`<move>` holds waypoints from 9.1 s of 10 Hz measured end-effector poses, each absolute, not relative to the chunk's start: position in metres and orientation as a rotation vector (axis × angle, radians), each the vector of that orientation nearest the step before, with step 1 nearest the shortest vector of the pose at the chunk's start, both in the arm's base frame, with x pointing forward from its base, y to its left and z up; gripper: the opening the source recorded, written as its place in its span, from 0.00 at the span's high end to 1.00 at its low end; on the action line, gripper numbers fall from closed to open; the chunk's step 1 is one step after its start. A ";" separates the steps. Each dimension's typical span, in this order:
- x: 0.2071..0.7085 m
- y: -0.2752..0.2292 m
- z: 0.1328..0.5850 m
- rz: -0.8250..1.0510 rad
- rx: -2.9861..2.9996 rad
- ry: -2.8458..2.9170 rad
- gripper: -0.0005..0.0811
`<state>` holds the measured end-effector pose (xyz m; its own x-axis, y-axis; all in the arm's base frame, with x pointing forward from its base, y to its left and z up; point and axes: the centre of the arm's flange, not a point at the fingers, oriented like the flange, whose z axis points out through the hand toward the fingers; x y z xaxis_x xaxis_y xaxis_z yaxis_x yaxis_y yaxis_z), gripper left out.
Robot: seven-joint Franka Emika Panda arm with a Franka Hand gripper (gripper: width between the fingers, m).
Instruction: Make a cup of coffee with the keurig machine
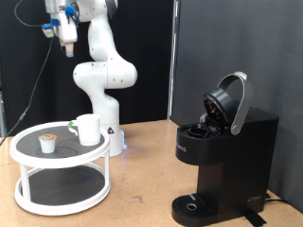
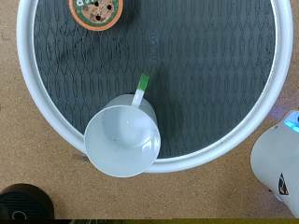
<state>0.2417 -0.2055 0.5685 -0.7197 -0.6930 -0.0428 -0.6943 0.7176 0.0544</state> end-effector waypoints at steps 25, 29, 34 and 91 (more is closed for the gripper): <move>0.293 -0.273 0.465 0.112 -1.052 2.915 0.00; 0.303 -0.283 0.429 0.096 -1.023 2.939 0.00; 0.311 -0.278 0.391 0.066 -1.034 2.946 0.00; 0.426 -0.135 0.477 0.467 -1.008 2.515 0.44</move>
<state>0.4262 -0.1352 0.4772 -0.6657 -0.5801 -0.4693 -0.7100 0.6860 0.1591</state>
